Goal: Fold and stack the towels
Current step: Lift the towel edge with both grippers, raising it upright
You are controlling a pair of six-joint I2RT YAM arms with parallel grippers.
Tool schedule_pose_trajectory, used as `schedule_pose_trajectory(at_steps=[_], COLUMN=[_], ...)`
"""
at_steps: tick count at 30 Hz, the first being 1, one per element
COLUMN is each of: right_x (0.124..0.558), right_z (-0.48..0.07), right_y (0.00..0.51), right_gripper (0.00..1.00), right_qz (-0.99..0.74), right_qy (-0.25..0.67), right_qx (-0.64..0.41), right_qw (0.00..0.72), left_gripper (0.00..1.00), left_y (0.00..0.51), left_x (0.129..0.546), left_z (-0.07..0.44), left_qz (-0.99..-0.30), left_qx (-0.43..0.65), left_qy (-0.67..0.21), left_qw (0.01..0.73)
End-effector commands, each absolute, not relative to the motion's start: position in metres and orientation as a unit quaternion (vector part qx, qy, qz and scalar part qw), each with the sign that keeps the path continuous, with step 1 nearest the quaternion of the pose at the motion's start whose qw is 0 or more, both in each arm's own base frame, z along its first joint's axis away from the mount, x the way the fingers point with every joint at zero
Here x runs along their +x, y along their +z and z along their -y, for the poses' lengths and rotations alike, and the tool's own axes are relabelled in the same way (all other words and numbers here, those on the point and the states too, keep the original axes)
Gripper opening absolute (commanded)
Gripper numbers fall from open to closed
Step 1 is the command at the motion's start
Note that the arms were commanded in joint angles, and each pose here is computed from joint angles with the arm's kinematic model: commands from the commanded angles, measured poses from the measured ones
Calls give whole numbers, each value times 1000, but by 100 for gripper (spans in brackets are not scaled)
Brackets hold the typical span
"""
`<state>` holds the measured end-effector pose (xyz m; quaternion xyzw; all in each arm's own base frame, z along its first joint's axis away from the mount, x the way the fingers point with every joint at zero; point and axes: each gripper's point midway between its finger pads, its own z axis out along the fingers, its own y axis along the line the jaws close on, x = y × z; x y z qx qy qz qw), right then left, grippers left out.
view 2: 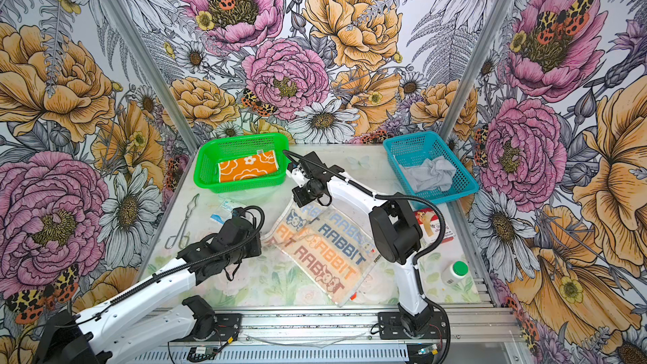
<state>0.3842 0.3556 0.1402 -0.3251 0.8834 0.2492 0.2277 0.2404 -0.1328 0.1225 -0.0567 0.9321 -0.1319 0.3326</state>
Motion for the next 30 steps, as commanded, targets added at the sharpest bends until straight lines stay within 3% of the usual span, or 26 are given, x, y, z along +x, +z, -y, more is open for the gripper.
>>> schedule_pose_trajectory(at_steps=[1, 9, 16, 23, 30], right_x=[387, 339, 259, 205, 177], right_z=[-337, -257, -196, -164, -160], right_y=[227, 371, 469, 496, 512], right_gripper=[0, 0, 0, 0, 0], right_qz=[-863, -814, -748, -720, -698], right_qy=[234, 200, 237, 284, 338], right_qx=[-304, -245, -198, -177, -179], right_qw=[328, 488, 588, 608, 605], left_gripper=[0, 0, 0, 0, 0], left_y=[182, 352, 475, 522, 545], left_x=[263, 291, 252, 192, 149], left_z=[132, 151, 171, 177, 193], left_qz=[-915, -838, -748, -691, -641], left_qx=[-7, 66, 126, 176, 239], left_qy=[-112, -109, -125, -159, -136], left_qw=[389, 531, 640, 683, 717])
